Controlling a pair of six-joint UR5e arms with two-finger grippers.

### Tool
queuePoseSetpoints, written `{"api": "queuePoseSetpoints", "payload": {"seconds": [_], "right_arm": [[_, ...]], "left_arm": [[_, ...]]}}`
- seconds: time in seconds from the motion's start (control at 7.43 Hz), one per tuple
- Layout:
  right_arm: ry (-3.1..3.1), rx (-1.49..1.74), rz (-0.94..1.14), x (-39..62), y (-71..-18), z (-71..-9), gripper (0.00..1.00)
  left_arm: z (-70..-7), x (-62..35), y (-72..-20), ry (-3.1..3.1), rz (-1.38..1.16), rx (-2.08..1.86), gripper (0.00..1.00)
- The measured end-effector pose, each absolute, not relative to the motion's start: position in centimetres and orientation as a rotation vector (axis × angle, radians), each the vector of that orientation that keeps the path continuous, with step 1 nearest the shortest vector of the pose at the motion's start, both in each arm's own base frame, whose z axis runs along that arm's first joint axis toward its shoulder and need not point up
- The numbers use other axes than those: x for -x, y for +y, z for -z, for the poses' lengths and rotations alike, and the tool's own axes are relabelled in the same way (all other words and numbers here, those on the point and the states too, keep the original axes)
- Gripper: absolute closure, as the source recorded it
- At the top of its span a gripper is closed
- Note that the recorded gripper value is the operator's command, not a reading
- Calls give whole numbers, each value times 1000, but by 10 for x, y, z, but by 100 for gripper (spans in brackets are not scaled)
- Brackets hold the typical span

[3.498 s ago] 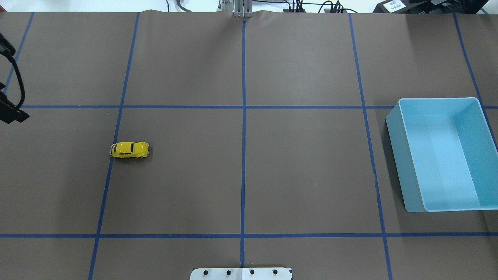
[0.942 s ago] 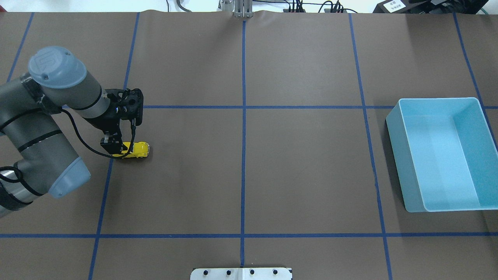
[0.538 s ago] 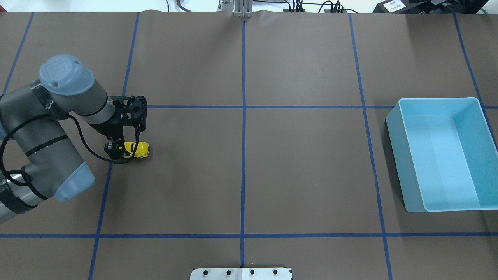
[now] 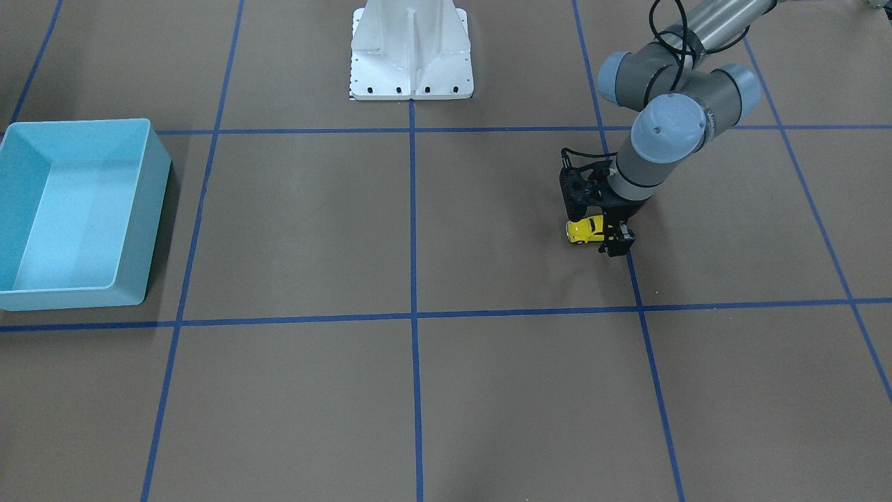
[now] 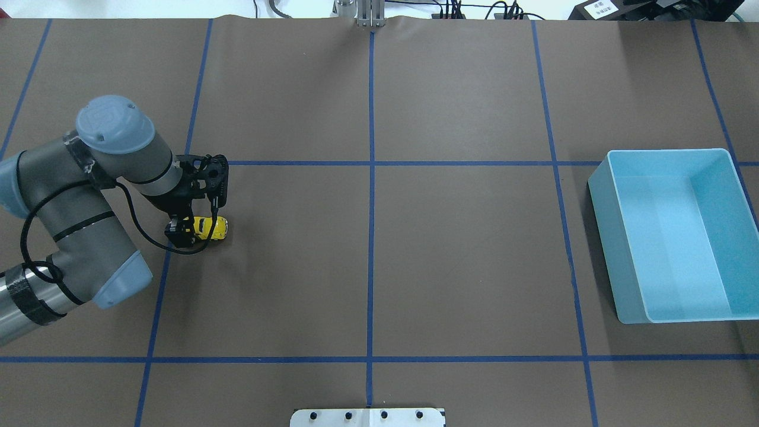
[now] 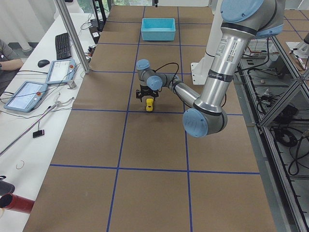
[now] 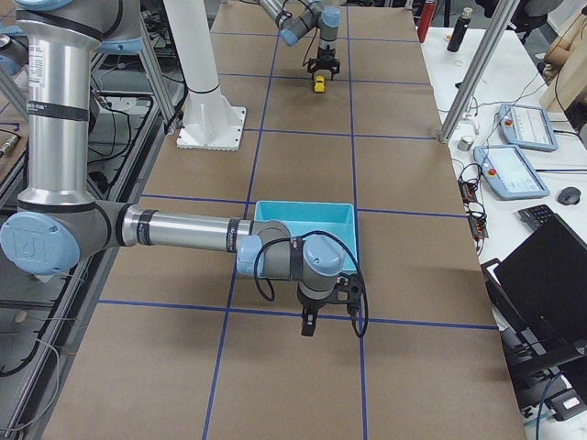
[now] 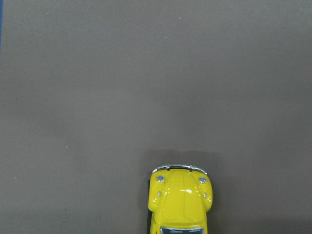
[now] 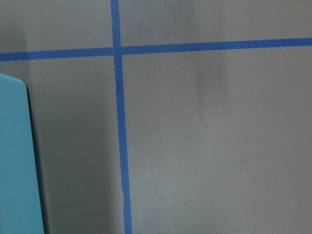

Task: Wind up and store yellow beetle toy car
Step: 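Close the left gripper on the car and press it onto the table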

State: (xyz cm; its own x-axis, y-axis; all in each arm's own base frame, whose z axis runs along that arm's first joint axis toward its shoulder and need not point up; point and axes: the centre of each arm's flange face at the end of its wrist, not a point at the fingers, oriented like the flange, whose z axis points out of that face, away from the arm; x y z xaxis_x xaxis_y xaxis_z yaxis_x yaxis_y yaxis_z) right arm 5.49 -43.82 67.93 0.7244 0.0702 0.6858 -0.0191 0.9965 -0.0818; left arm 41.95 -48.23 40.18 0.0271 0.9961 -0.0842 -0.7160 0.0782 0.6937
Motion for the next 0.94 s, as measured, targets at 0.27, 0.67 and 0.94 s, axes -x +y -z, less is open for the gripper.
{"api": "queuePoseSetpoints", "payload": {"seconds": [0.27, 0.67, 0.94], "right_arm": [[-778, 43, -42, -56, -420, -663, 0], [-752, 51, -37, -58, -426, -675, 0], [-740, 66, -42, -59, -426, -684, 0]], "left_arm": [[-408, -423, -485, 653, -1429, -554, 6], [-409, -423, -485, 654, -1430, -556, 32], [-408, -423, -484, 655, -1431, -558, 72]]}}
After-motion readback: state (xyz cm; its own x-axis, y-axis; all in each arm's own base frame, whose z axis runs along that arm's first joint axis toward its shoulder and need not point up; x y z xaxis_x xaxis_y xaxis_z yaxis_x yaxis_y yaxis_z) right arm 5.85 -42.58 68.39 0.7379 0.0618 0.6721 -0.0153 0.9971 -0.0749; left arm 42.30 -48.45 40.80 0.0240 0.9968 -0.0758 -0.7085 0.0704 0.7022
